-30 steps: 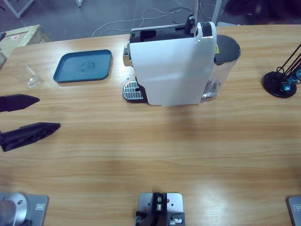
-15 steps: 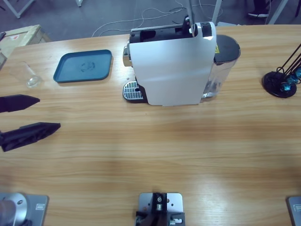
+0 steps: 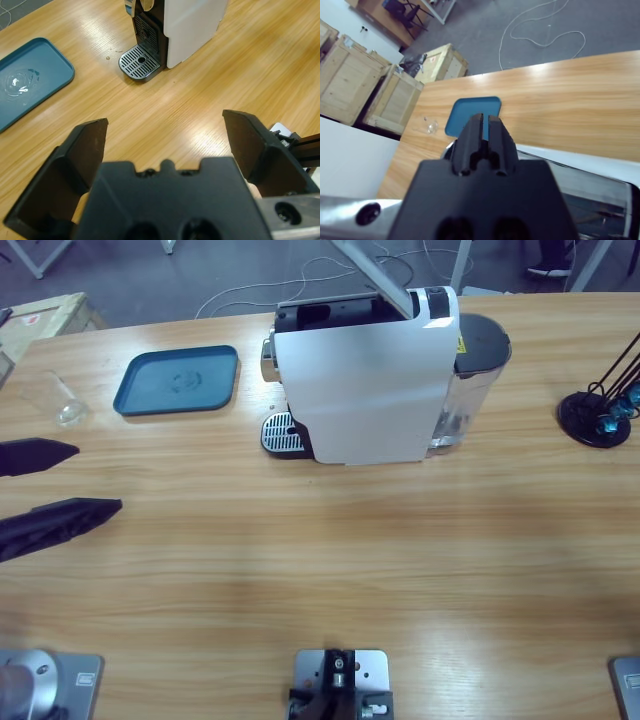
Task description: Pour coffee
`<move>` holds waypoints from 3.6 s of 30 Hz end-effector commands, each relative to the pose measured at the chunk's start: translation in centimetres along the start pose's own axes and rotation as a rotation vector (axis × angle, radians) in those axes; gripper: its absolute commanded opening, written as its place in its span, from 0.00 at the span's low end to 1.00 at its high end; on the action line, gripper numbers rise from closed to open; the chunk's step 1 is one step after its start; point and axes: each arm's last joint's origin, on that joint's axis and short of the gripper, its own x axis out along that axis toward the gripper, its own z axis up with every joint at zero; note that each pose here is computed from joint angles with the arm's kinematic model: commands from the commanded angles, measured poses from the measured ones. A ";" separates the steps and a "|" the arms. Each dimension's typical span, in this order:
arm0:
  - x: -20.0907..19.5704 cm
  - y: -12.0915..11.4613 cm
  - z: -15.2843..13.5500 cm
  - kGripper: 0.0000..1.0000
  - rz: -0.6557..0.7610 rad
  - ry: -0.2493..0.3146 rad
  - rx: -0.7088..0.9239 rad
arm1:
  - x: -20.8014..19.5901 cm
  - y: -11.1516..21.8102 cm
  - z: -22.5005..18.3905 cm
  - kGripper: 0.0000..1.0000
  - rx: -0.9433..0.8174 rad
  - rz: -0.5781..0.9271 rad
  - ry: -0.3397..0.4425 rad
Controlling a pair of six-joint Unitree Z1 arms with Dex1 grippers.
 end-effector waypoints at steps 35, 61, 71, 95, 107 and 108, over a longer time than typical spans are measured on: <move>0.5 0.1 -0.7 0.99 0.010 0.044 -0.010 | 8.2 -5.1 -15.2 0.00 -0.211 -0.325 0.492; 0.5 0.2 -0.9 0.99 0.028 0.043 -0.020 | 7.0 -4.3 -13.0 0.00 -0.384 -0.291 0.487; -3.2 6.3 -1.1 1.00 0.614 -0.109 -0.355 | -13.9 1.2 0.7 1.00 -0.600 -0.183 0.092; 5.5 20.1 -3.7 1.00 0.963 0.300 -0.471 | -28.8 -11.9 -4.8 1.00 -0.679 -0.478 0.256; 11.1 25.3 -5.2 1.00 0.987 0.261 -0.482 | -26.5 -11.3 -5.2 1.00 -0.705 -0.518 0.323; 11.4 25.7 -5.3 1.00 0.994 0.247 -0.479 | -26.3 -11.3 -5.3 1.00 -0.706 -0.522 0.329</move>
